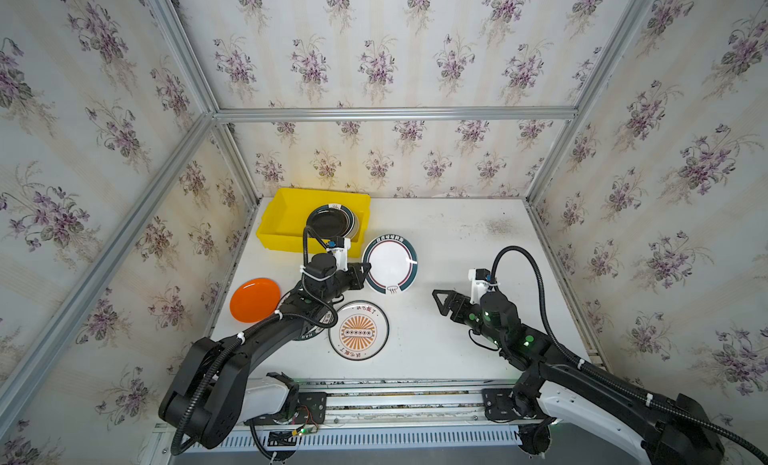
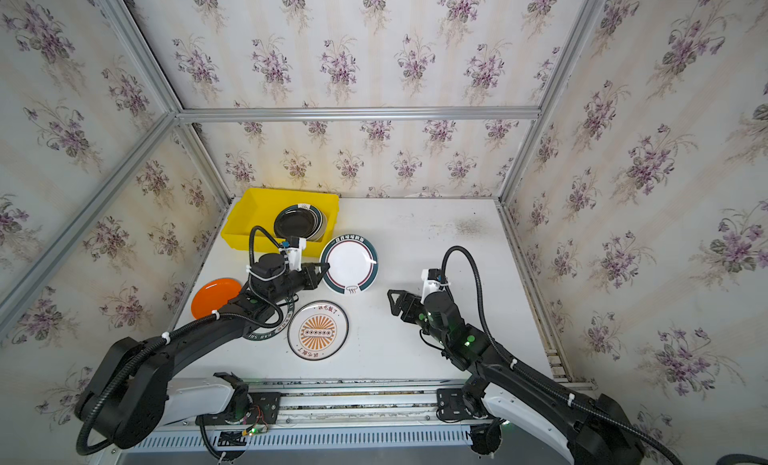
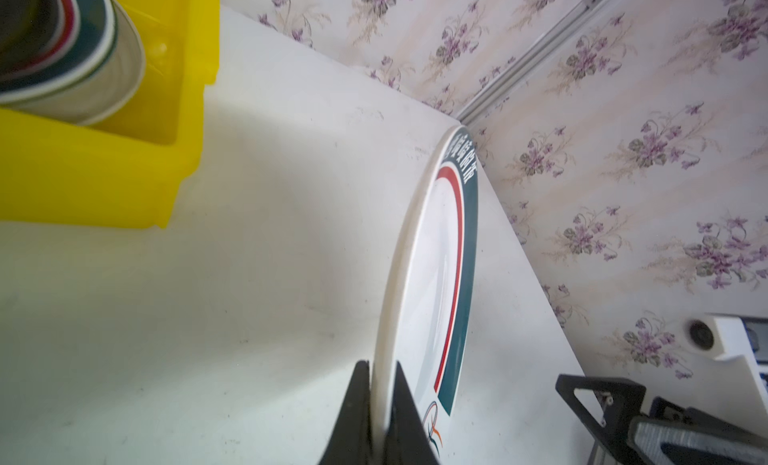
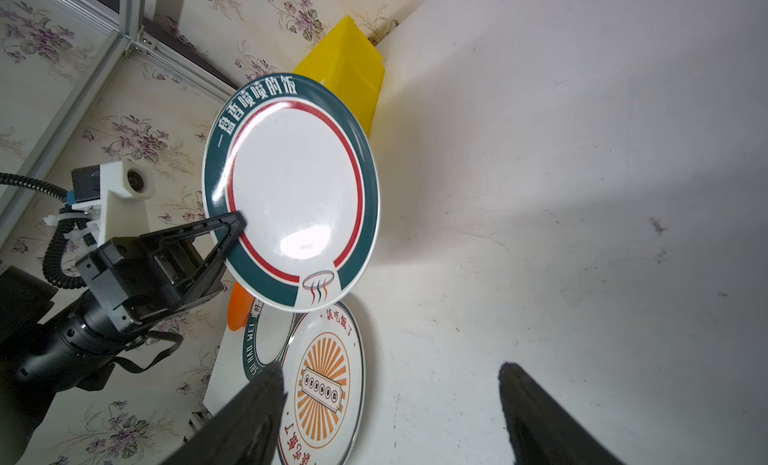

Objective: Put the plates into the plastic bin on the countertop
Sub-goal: 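Carry the plate with the left gripper into the yellow bin while the right gripper withdraws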

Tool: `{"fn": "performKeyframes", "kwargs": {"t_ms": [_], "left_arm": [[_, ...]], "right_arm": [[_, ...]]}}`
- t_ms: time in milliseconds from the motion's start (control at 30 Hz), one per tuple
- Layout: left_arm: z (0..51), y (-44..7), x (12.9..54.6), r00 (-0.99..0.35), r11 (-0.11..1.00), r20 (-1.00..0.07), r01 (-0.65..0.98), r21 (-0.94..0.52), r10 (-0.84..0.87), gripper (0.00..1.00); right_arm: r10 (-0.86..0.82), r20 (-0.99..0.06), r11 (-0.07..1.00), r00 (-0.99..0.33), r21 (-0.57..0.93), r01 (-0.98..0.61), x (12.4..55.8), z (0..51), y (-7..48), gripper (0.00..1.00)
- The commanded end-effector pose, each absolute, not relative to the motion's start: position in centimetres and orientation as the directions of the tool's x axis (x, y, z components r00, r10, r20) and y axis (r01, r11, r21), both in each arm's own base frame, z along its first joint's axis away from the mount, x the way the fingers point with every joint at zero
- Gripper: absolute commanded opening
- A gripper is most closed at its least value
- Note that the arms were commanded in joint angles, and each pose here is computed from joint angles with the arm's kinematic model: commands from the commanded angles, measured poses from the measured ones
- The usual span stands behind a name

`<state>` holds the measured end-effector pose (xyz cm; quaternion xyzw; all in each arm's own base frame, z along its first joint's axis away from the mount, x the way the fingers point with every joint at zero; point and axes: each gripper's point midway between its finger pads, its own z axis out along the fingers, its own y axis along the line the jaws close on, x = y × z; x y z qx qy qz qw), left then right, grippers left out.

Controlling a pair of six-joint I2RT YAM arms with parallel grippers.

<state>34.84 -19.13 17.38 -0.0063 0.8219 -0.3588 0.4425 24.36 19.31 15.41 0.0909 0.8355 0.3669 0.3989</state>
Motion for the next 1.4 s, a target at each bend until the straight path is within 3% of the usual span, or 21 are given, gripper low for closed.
{"fn": "performKeyframes", "kwargs": {"t_ms": [0,267,733,1367], "left_arm": [[20.0,-17.8,36.7,-0.547,0.754,-0.750,0.293,-0.588,-0.373,0.05],[23.2,-12.9,40.5,-0.445,0.819,-0.790,0.185,-0.543,-0.422,0.05],[24.5,-6.5,45.3,-0.320,0.843,-0.804,0.025,-0.537,-0.502,0.06],[21.5,0.1,50.9,-0.379,0.900,-0.817,-0.217,-0.378,-0.434,0.10]], "right_arm": [[0.384,-0.647,0.748,-0.659,0.636,-0.189,24.7,16.3,19.7,0.83],[0.272,-0.671,0.772,-0.690,0.580,-0.260,24.3,16.7,20.7,0.84],[0.253,-0.678,0.760,-0.691,0.581,-0.292,23.0,16.2,20.2,0.87],[0.244,-0.704,0.791,-0.667,0.542,-0.282,21.8,16.5,18.1,0.88]]}}
